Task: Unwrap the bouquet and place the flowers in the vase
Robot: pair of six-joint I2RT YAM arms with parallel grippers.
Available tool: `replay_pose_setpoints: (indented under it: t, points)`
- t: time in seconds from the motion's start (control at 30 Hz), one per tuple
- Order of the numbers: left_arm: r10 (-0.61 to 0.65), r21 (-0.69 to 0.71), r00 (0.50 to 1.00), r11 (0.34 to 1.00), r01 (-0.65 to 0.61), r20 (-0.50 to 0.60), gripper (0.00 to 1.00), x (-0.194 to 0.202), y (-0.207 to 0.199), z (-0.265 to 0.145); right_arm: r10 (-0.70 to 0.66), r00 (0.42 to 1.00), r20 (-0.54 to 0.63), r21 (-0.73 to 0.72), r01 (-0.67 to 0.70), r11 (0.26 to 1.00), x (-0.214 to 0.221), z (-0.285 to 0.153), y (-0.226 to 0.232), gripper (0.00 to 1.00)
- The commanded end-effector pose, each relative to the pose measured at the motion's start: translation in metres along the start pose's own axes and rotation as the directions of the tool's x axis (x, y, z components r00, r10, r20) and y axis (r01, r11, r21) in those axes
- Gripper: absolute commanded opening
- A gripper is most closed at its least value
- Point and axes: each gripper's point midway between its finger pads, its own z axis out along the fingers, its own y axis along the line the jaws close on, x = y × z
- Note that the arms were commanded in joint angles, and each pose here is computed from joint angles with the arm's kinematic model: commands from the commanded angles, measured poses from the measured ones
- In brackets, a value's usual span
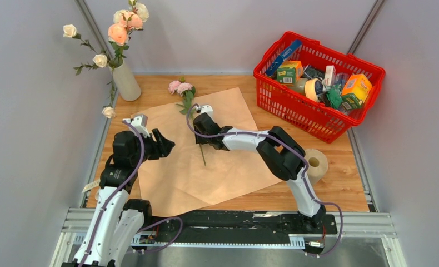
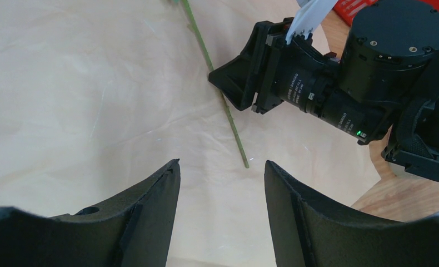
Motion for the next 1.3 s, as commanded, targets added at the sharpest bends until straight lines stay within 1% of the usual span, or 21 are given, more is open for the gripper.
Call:
replay_pose_setpoints:
  t: [0.0, 0.17, 0.37, 0.53, 0.6, 0.87, 0.97, 1.03, 1.2, 1.23, 1.27]
  points:
    - [0.018, -0.001, 1.0, 1.0, -0.018, 0.023, 0.65, -0.006, 0.0, -0.002, -0.057, 0.998, 0.023, 0.043, 0.056, 0.997, -0.006, 0.007, 0.002, 0.39]
    - [0.016, -0.013, 1.0, 1.0, -0.016, 0.023, 0.65, -0.006, 0.002, -0.002, -0.093, 0.996, 0.011, 0.068, 0.092, 0.993, 0.003, 0.012, 0.004, 0.34]
    - [0.014, -0.024, 1.0, 1.0, -0.014, 0.026, 0.65, -0.006, 0.003, -0.002, -0.158, 0.987, 0.027, 0.133, 0.153, 0.979, 0.006, 0.013, 0.006, 0.24]
    - [0.001, -0.027, 0.999, 1.0, 0.0, 0.039, 0.65, -0.009, 0.002, -0.004, -0.171, 0.985, 0.035, 0.118, 0.166, 0.979, 0.004, 0.012, 0.015, 0.05]
    - [-0.007, -0.032, 0.999, 0.999, 0.008, 0.048, 0.65, -0.011, 0.002, -0.005, -0.158, 0.986, 0.055, 0.096, 0.152, 0.984, -0.006, 0.006, 0.024, 0.0]
    - [-0.044, -0.046, 0.998, 0.998, 0.046, 0.054, 0.64, -0.018, 0.002, -0.003, -0.048, 0.988, 0.148, -0.023, 0.052, 0.998, -0.052, -0.041, 0.05, 0.0]
    - [-0.09, 0.006, 0.995, 0.996, 0.09, 0.029, 0.63, -0.017, -0.009, 0.002, -0.003, 0.984, 0.179, -0.082, 0.018, 0.996, -0.06, -0.061, 0.055, 0.0]
    - [-0.114, 0.033, 0.993, 0.993, 0.113, 0.028, 0.63, -0.019, -0.013, 0.006, 0.017, 0.985, 0.169, -0.114, 0.003, 0.993, -0.054, -0.075, 0.053, 0.0]
    - [-0.125, 0.067, 0.991, 0.99, 0.121, 0.055, 0.66, -0.03, -0.017, 0.02, 0.123, 0.979, 0.165, -0.271, -0.075, 0.96, -0.039, -0.117, 0.057, 0.0]
    - [-0.14, 0.071, 0.989, 0.988, 0.136, 0.053, 0.66, -0.029, -0.016, 0.022, 0.147, 0.974, 0.17, -0.297, -0.092, 0.95, -0.036, -0.124, 0.056, 0.0]
    - [-0.163, 0.103, 0.985, 0.982, 0.156, 0.063, 0.66, -0.034, -0.022, 0.026, 0.167, 0.97, 0.179, -0.322, -0.102, 0.941, -0.037, -0.136, 0.055, 0.0]
